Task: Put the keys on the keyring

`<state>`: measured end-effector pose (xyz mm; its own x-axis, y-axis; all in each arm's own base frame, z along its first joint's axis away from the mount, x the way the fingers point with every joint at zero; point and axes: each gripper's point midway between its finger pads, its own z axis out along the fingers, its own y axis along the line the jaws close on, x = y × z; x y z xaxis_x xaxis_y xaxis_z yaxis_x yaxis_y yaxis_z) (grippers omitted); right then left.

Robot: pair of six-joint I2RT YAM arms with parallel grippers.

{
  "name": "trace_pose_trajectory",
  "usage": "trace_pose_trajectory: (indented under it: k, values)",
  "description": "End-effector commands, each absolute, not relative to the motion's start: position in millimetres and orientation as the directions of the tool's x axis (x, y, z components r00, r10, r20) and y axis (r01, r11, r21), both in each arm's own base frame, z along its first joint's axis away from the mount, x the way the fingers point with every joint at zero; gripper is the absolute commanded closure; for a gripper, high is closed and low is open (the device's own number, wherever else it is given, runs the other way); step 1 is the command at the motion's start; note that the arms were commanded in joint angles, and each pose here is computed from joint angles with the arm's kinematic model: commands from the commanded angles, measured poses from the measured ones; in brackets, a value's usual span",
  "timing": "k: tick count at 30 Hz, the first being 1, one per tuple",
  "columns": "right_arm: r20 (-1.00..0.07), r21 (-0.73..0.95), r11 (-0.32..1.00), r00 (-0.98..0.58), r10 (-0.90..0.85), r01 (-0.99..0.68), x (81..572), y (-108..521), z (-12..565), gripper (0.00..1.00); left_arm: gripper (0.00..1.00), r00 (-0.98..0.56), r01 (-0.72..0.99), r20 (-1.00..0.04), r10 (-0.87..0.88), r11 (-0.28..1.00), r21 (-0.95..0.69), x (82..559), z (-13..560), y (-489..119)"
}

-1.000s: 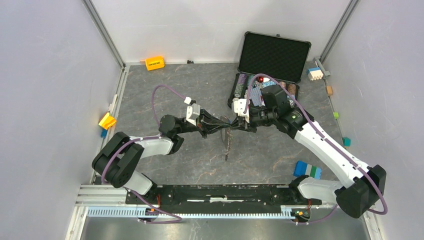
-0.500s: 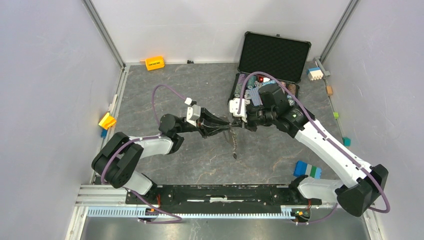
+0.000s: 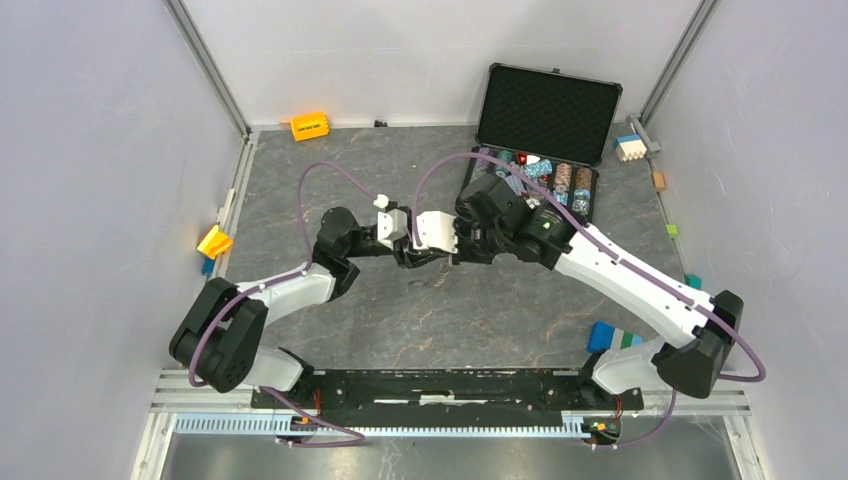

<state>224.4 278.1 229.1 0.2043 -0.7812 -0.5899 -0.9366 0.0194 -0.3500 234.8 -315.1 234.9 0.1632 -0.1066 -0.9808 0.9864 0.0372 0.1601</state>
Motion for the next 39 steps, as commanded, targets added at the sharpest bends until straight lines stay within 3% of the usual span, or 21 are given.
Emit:
trace_pose_trajectory:
  k: [1, 7, 14, 28, 32, 37, 39]
  values:
    - [-0.555, -0.406, 0.054, 0.2, -0.807, -0.912, 235, 279, 249, 1.0, 0.54, 0.301, 0.953, -0.95, -0.08, 0.047, 0.298, 240, 232, -313]
    - [-0.519, -0.388, 0.04, 0.182, -0.835, -0.921, 233, 282, 240, 1.0, 0.57, 0.344, 0.939, -0.935, -0.09, 0.036, 0.342, 240, 233, -314]
    - [-0.522, -0.368, 0.044, 0.168, -0.836, -0.929, 232, 285, 237, 1.0, 0.69, 0.388, 0.92, -0.913, -0.124, 0.003, 0.391, 233, 234, -315]
    - [-0.555, -0.333, 0.033, 0.168, -0.815, -0.942, 227, 291, 235, 1.0, 0.72, 0.37, 0.917, -0.906, -0.203, -0.078, 0.392, 217, 233, -322]
    - [-0.565, -0.327, 0.038, 0.163, -0.809, -0.944, 228, 292, 236, 1.0, 0.8, 0.357, 0.921, -0.913, -0.196, -0.087, 0.379, 216, 227, -322]
    - [-0.578, -0.32, 0.046, 0.157, -0.801, -0.946, 229, 292, 239, 1.0, 0.98, 0.351, 0.923, -0.916, -0.194, -0.091, 0.373, 215, 226, -323]
    - [-0.586, -0.316, 0.049, 0.155, -0.795, -0.947, 229, 292, 240, 1.0, 0.98, 0.342, 0.927, -0.92, -0.194, -0.09, 0.363, 215, 227, -323]
